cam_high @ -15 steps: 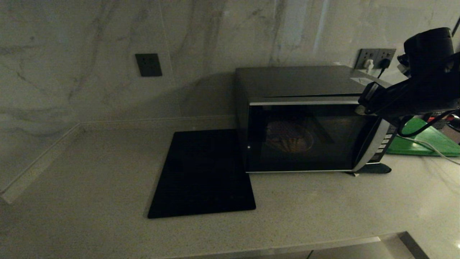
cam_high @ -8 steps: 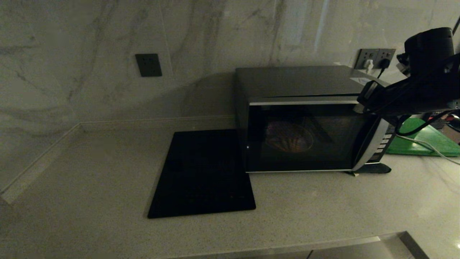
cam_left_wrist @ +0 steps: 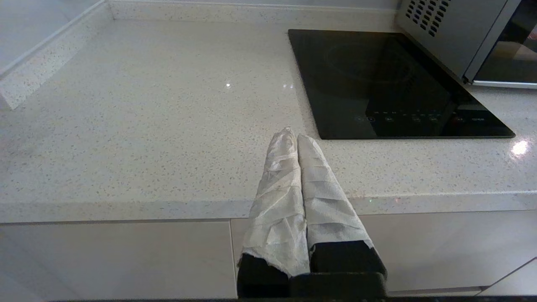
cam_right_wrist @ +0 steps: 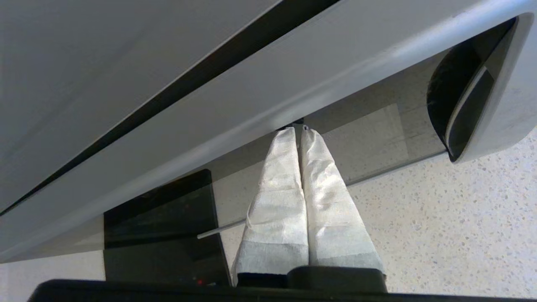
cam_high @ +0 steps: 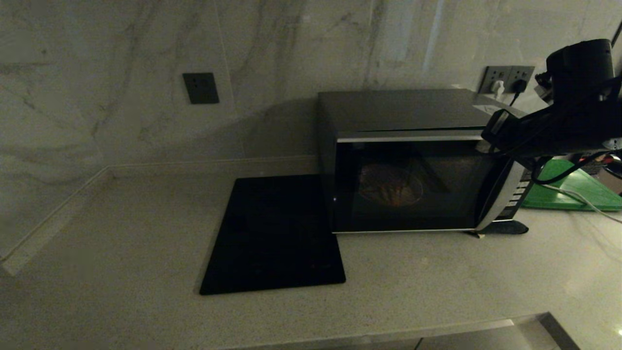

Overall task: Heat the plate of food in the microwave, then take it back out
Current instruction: Close the microwave oven

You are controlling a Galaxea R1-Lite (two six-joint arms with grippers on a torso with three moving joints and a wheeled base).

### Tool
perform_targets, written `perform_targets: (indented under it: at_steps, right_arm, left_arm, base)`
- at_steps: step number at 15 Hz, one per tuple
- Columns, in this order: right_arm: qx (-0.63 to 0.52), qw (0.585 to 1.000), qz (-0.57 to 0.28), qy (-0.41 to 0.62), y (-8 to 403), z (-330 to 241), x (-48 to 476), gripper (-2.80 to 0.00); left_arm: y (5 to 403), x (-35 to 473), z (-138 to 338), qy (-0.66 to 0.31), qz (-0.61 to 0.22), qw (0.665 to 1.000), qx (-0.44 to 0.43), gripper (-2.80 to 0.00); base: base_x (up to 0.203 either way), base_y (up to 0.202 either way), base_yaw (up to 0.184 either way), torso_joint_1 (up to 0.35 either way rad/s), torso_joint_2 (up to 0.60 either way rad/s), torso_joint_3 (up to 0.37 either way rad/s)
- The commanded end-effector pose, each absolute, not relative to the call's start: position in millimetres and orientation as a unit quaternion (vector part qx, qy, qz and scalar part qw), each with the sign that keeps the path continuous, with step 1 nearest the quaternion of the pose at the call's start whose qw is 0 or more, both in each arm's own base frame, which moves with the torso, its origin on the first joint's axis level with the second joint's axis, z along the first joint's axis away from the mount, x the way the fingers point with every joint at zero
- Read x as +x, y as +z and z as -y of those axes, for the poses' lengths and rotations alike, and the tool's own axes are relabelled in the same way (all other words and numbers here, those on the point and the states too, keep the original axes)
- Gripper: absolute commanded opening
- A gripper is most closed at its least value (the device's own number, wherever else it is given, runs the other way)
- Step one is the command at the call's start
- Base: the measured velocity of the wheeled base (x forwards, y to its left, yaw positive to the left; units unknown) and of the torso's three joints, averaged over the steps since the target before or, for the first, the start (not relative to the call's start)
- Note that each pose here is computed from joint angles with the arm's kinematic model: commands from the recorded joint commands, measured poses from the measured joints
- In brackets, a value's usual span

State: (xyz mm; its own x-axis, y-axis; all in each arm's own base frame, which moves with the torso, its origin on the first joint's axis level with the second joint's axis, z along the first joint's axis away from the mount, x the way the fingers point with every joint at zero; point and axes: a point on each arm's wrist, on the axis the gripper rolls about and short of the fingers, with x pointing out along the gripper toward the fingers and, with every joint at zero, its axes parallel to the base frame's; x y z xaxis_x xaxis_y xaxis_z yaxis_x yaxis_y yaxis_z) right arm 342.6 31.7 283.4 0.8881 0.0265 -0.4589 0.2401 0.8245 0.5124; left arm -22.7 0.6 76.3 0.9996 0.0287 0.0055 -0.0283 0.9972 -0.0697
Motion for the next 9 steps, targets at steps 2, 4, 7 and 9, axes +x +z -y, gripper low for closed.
perform_targets:
  at_steps: [2,4,7,9]
  right_arm:
    - [0.292,0.927,-0.229,-0.057,283.3,-32.0,343.2,-2.80]
    - [0.292,0.927,-0.229,-0.057,283.4,-32.0,343.2,-2.80]
    - [0.293,0.926,-0.231,-0.055,282.0,-32.2,344.5,-2.80]
    - [0.296,0.927,-0.225,-0.046,280.7,-32.9,348.0,-2.80]
  left_arm:
    - [76.3,-22.7,-0.6,0.014,0.004,0.999,-0.035,-2.80]
    - [76.3,-22.7,-0.6,0.015,0.004,0.999,-0.035,-2.80]
    - [76.3,-22.7,-0.6,0.015,0.004,0.999,-0.035,-2.80]
    - [76.3,-22.7,-0.6,0.015,0.004,0.999,-0.035,-2.80]
  base:
    - [0.000,0.000,0.000,0.000,0.00,0.000]
    - [0.000,0.000,0.000,0.000,0.00,0.000]
    - [0.000,0.000,0.000,0.000,0.00,0.000]
    - [0.000,0.000,0.000,0.000,0.00,0.000]
